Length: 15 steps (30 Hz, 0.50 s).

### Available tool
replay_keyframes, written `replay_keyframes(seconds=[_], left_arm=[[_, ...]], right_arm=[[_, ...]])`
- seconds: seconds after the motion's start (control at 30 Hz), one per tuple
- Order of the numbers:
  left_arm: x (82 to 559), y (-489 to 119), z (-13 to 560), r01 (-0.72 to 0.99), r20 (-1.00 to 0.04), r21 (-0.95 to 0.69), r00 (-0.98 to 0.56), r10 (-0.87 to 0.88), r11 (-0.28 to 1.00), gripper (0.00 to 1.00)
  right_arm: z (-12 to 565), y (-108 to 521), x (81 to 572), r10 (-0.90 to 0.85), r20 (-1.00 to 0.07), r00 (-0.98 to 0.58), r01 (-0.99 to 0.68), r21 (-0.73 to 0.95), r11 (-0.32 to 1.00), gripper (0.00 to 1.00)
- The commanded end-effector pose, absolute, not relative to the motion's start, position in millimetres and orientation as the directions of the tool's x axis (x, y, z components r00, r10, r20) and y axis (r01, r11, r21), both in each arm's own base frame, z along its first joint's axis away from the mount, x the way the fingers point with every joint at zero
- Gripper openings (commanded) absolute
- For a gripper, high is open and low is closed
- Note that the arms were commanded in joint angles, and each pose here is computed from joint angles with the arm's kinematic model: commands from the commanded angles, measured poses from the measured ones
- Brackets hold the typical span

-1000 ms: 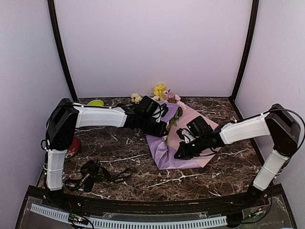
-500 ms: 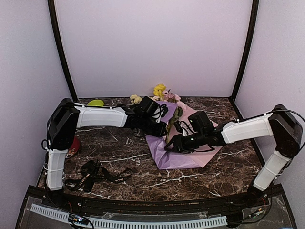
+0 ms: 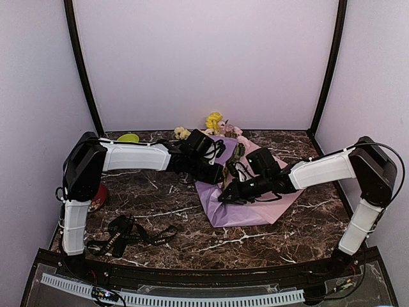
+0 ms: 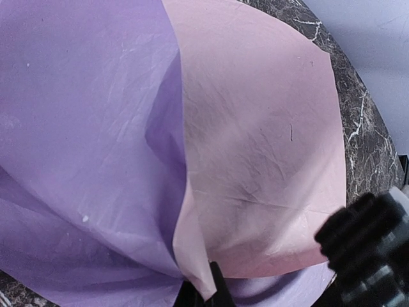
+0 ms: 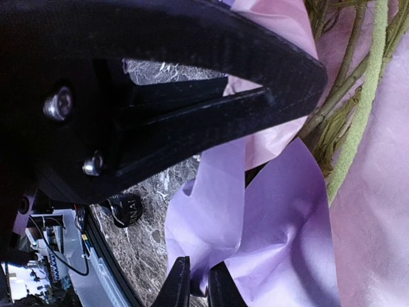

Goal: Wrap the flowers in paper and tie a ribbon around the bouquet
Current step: Fold the one-fourth-folded wrapping paper at the center of the board.

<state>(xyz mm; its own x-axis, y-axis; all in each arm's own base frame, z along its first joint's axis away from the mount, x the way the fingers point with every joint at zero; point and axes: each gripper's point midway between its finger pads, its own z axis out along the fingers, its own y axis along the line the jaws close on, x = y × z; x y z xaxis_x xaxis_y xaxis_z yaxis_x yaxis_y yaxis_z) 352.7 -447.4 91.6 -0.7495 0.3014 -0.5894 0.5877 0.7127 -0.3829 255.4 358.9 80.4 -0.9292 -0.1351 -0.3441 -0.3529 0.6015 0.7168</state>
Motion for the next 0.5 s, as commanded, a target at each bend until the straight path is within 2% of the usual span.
replay_keyframes(seconds=[0.0, 0.07, 0.33, 0.4, 0.47], left_arm=[[354, -449, 99, 0.602, -0.599, -0.366, -0.736, 0.316, 0.709, 0.0], [354, -450, 101, 0.605, -0.603, -0.364, -0.733, 0.316, 0.708, 0.0], [358, -450, 105, 0.616, -0.618, -0.342, -0.716, 0.323, 0.71, 0.0], [359, -450, 105, 0.618, -0.62, -0.339, -0.714, 0.325, 0.709, 0.06], [358, -451, 108, 0.626, -0.624, -0.336, -0.708, 0.331, 0.704, 0.22]], right_arm=[[84, 362, 262, -0.128, -0.363, -0.923, -0.363, 0.708, 0.606, 0.05], [82, 359, 262, -0.126, -0.36, -0.925, -0.357, 0.702, 0.617, 0.0], [83, 351, 257, -0.121, -0.363, -0.924, -0.354, 0.692, 0.629, 0.0], [82, 350, 255, -0.121, -0.36, -0.925, -0.352, 0.691, 0.632, 0.0], [81, 348, 255, -0.116, -0.361, -0.925, -0.348, 0.688, 0.637, 0.0]])
